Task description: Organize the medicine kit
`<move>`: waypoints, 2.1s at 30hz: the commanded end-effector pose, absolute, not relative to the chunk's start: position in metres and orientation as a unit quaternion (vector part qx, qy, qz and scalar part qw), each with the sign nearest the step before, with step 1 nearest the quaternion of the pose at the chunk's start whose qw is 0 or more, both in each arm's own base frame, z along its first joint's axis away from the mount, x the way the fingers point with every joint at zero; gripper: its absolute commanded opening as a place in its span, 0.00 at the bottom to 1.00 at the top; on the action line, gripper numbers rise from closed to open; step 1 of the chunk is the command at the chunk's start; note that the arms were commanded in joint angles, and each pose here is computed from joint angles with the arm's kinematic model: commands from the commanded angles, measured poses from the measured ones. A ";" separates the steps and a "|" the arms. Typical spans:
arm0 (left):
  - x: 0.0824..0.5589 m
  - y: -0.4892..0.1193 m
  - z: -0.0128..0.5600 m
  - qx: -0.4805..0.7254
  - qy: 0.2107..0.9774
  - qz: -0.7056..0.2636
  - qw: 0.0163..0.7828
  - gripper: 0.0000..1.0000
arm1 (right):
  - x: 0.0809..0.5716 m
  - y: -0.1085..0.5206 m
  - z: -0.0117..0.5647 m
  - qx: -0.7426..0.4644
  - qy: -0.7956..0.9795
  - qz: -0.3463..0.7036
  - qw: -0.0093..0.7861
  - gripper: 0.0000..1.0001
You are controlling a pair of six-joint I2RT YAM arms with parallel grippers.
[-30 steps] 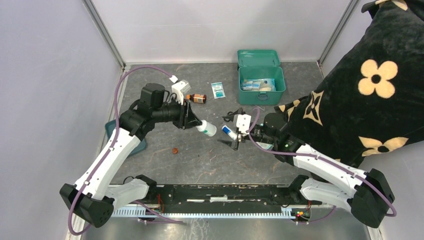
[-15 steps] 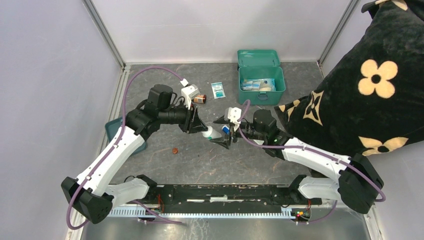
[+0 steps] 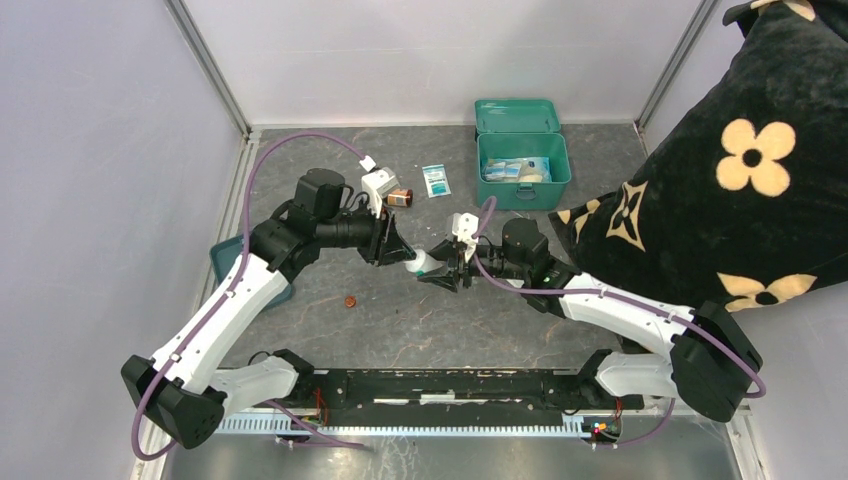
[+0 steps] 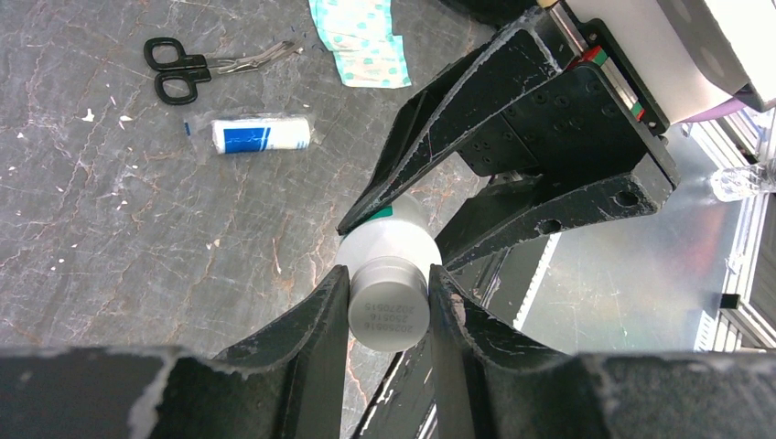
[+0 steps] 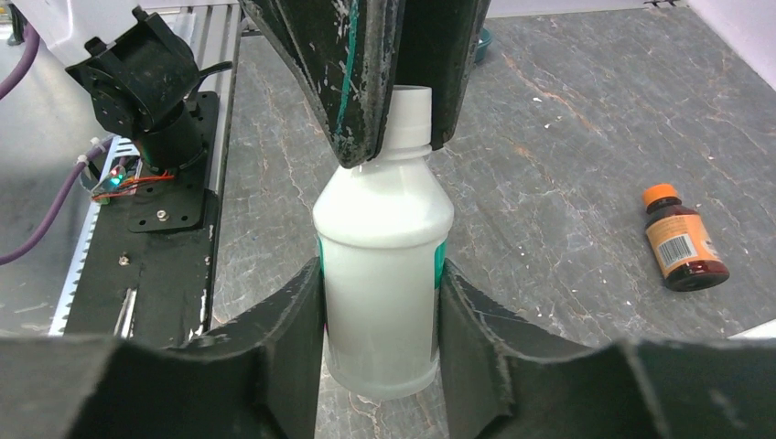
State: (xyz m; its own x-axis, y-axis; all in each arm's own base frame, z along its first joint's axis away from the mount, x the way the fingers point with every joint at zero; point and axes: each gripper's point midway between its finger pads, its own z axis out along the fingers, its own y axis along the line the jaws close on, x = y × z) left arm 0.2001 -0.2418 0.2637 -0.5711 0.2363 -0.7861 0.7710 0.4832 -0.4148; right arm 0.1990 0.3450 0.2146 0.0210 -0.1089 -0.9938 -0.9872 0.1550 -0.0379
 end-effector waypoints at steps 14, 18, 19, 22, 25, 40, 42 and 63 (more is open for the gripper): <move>0.312 -0.140 0.306 0.000 0.812 -0.123 0.571 0.84 | 0.299 0.272 0.239 -0.261 0.709 0.229 0.614 0.11; 0.317 -0.118 0.279 -0.013 0.822 -0.056 0.566 0.85 | 0.339 0.234 0.246 -0.183 0.741 0.188 0.618 0.07; 0.318 -0.117 0.272 -0.011 0.825 -0.048 0.563 0.85 | 0.352 0.224 0.248 -0.167 0.749 0.180 0.616 0.07; 0.318 -0.114 0.254 -0.004 0.833 -0.032 0.553 0.85 | 0.385 0.197 0.247 -0.133 0.775 0.148 0.600 0.09; 0.319 -0.116 0.250 0.006 0.836 -0.031 0.547 0.84 | 0.417 0.176 0.248 -0.107 0.794 0.124 0.586 0.17; 0.313 -0.111 0.234 -0.005 0.847 -0.024 0.531 0.79 | 0.522 0.158 0.196 -0.048 0.855 0.148 0.495 0.15; 0.313 -0.112 0.232 -0.004 0.848 -0.023 0.530 0.79 | 0.532 0.160 0.189 -0.052 0.861 0.149 0.484 0.15; 0.314 -0.117 0.229 0.005 0.852 -0.030 0.523 0.79 | 0.529 0.160 0.122 -0.041 0.911 0.149 0.383 0.26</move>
